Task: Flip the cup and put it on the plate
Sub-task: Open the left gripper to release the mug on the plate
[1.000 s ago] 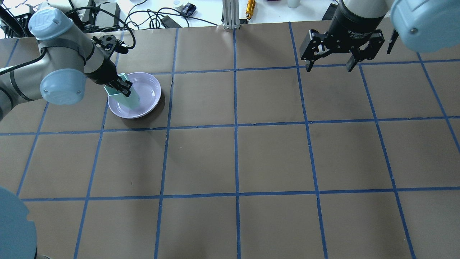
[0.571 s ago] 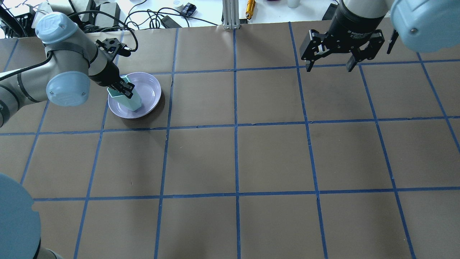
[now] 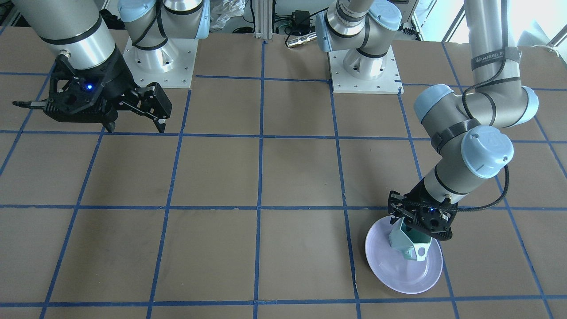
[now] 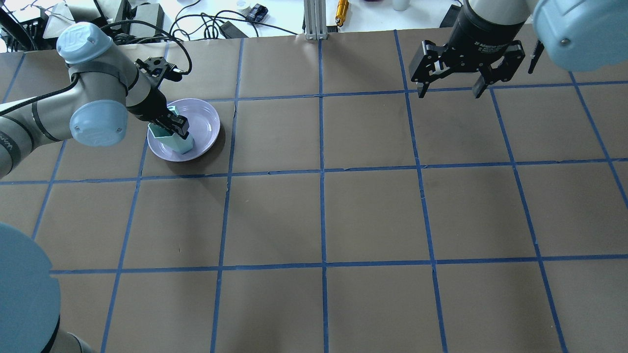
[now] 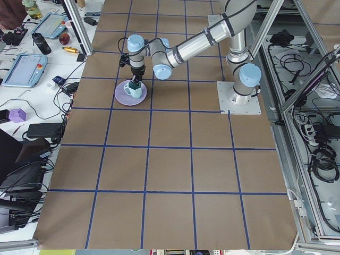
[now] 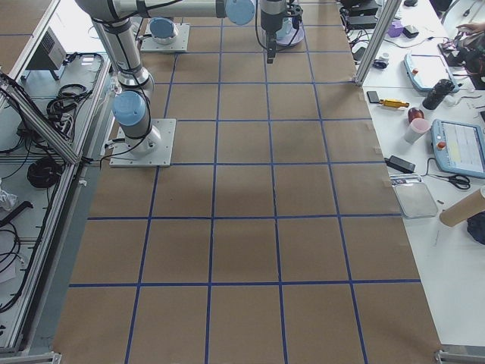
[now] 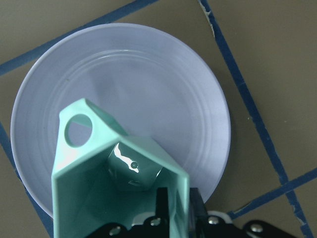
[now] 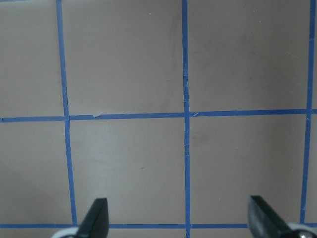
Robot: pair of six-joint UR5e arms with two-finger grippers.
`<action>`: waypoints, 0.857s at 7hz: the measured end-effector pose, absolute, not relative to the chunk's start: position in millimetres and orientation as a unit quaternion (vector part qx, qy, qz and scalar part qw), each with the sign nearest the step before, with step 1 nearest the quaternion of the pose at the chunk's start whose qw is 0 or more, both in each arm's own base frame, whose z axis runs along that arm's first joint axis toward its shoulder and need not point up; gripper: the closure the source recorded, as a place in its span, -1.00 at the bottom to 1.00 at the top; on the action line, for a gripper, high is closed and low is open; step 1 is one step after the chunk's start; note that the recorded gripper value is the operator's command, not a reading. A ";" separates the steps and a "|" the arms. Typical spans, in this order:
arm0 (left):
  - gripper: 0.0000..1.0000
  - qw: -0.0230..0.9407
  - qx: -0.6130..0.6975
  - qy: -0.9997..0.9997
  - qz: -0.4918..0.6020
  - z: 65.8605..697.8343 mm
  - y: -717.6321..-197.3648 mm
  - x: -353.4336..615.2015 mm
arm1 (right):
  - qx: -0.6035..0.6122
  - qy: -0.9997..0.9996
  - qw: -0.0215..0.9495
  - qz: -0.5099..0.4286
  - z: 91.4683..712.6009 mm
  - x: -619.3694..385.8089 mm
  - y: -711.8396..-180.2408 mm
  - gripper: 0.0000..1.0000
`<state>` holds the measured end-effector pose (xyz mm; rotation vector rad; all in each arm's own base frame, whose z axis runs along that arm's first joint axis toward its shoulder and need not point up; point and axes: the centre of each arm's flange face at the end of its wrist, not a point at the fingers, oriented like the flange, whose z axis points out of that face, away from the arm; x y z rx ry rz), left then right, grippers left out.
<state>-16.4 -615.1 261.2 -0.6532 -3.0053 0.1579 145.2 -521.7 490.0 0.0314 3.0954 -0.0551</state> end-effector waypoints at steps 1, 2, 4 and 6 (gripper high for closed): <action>-1.00 0.028 -0.206 -0.976 0.057 272.8 -613.4 -18.2 | 0.010 1.000 0.023 -0.018 490.1 145.3 -521.7 -1.00; -1.00 0.026 -0.199 -0.978 0.062 290.4 -608.7 -20.0 | 0.010 1.000 0.023 -0.018 490.1 145.3 -521.8 -1.00; -1.00 0.030 -0.170 -0.983 0.058 333.5 -593.5 -24.7 | 0.010 1.000 0.023 -0.018 490.2 145.4 -521.8 -1.00; -1.00 0.033 -0.140 -0.989 0.034 388.7 -575.0 -39.3 | 0.010 1.000 0.023 -0.018 490.1 145.4 -521.7 -1.00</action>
